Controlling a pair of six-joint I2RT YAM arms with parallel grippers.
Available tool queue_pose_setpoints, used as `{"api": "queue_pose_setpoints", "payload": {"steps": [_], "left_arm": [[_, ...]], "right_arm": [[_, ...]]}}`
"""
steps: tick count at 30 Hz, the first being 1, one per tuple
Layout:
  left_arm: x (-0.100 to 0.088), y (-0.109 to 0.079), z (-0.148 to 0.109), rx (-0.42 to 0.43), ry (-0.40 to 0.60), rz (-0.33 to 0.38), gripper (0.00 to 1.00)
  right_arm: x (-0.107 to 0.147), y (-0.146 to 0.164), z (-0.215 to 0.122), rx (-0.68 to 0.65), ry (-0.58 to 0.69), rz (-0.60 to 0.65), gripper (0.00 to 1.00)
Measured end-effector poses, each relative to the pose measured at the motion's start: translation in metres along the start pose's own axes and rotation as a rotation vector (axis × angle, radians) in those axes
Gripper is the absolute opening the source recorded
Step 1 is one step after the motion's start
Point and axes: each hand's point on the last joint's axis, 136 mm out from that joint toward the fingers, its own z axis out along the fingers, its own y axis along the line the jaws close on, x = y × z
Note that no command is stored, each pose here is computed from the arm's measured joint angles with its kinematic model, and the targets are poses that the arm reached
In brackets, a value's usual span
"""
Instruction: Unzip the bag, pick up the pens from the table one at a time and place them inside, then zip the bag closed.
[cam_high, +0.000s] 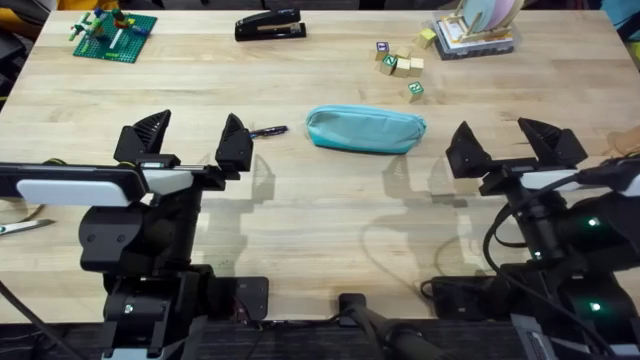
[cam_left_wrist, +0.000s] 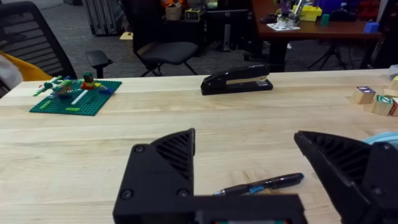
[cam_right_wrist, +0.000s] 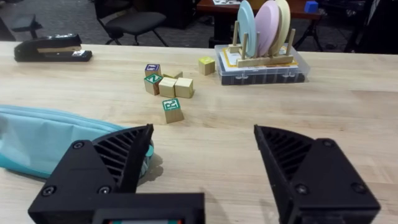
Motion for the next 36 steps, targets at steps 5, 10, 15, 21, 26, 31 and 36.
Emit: {"api": "queue_pose_setpoints", "payload": {"steps": [5, 10, 15, 21, 26, 31, 36], "left_arm": [[0.000, 0.000, 0.000, 0.000, 0.001, 0.000, 0.994], [0.000, 0.000, 0.000, 0.000, 0.001, 0.000, 0.994], [0.000, 0.000, 0.000, 0.000, 0.000, 0.000, 0.994], [-0.001, 0.000, 0.000, 0.001, -0.006, 0.000, 0.993], [-0.001, -0.003, 0.000, 0.019, -0.005, 0.000, 0.993], [-0.002, -0.005, 0.000, 0.026, -0.002, 0.000, 0.993], [-0.019, -0.005, -0.006, 0.031, -0.005, 0.000, 0.993]], "right_arm": [[0.002, 0.000, 0.000, 0.000, 0.009, 0.000, 0.996], [0.004, 0.000, 0.000, 0.003, 0.019, 0.001, 0.998], [0.004, -0.001, 0.000, 0.004, 0.020, 0.001, 0.998], [0.004, -0.001, -0.001, 0.004, 0.021, 0.001, 0.998], [0.003, -0.001, 0.000, 0.003, 0.018, 0.001, 0.998], [0.002, 0.000, -0.002, -0.001, 0.030, 0.002, 0.997], [-0.004, 0.003, -0.005, -0.015, 0.043, 0.003, 0.997]]}}
